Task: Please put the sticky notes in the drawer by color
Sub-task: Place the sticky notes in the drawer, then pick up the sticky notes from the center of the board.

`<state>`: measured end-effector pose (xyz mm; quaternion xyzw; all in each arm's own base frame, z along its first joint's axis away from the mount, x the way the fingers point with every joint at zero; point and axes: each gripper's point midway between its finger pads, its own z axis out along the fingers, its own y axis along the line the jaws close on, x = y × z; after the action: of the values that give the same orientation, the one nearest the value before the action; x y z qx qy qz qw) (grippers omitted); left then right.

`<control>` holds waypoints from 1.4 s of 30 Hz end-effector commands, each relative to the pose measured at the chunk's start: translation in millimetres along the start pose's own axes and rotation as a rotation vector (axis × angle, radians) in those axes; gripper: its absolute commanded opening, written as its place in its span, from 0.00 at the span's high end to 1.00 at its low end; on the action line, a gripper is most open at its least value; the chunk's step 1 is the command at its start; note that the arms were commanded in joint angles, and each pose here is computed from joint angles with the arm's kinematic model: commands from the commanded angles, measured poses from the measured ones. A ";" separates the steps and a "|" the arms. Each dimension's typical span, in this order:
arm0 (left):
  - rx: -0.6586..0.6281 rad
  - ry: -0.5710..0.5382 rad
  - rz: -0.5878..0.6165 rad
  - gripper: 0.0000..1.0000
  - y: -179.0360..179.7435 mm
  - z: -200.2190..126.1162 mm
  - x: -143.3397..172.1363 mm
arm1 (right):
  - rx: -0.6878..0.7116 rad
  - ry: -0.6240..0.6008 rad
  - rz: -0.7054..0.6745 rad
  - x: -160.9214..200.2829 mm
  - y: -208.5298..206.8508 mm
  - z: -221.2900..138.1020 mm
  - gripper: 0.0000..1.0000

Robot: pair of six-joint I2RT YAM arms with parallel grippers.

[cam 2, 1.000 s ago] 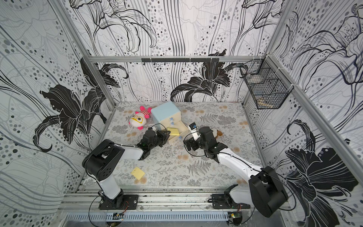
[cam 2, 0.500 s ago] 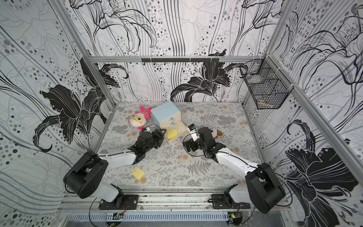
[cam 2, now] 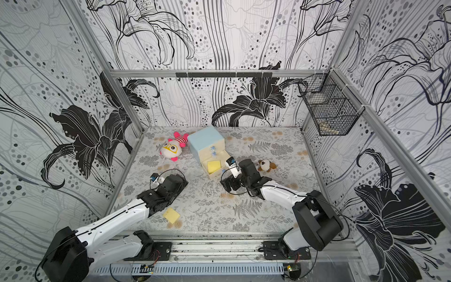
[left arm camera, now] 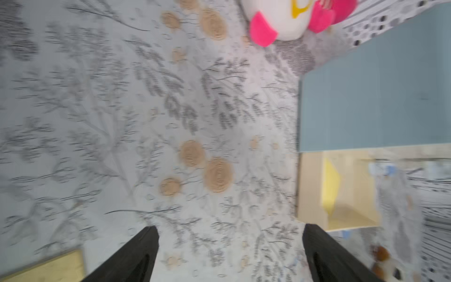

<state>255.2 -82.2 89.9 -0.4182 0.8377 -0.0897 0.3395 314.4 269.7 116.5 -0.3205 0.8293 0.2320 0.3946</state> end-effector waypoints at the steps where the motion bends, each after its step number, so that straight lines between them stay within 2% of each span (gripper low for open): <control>1: -0.262 -0.044 0.070 0.02 63.3 -10.8 -3.5 | -0.035 -0.039 -0.019 -19.5 10.8 6.9 0.01; 3: -0.296 -0.024 0.076 0.00 73.4 -9.6 2.3 | -0.044 -0.034 -0.030 -19.6 14.6 11.0 0.01; 9: -0.323 0.019 0.096 0.03 84.5 -5.9 12.5 | -0.073 -0.012 -0.053 -17.1 26.8 21.7 0.01; 13: -0.327 0.065 0.108 0.12 88.4 0.7 23.8 | -0.079 -0.009 -0.050 -16.3 29.7 24.8 0.01; 17: -0.325 0.117 0.085 0.16 90.5 8.5 36.4 | -0.085 -0.005 -0.049 -16.5 32.0 27.4 0.01; 31: -0.387 0.116 0.061 0.27 109.4 11.9 37.6 | -0.074 0.001 -0.048 -17.6 29.9 29.9 0.01; 42: -0.412 0.133 0.075 0.31 110.1 12.9 40.4 | -0.056 0.004 -0.054 -17.1 26.8 30.1 0.01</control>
<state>178.3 -41.5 15.9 -0.4343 0.8747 0.0649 0.2051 314.0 309.3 110.5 -0.3519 0.8179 0.2483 0.3814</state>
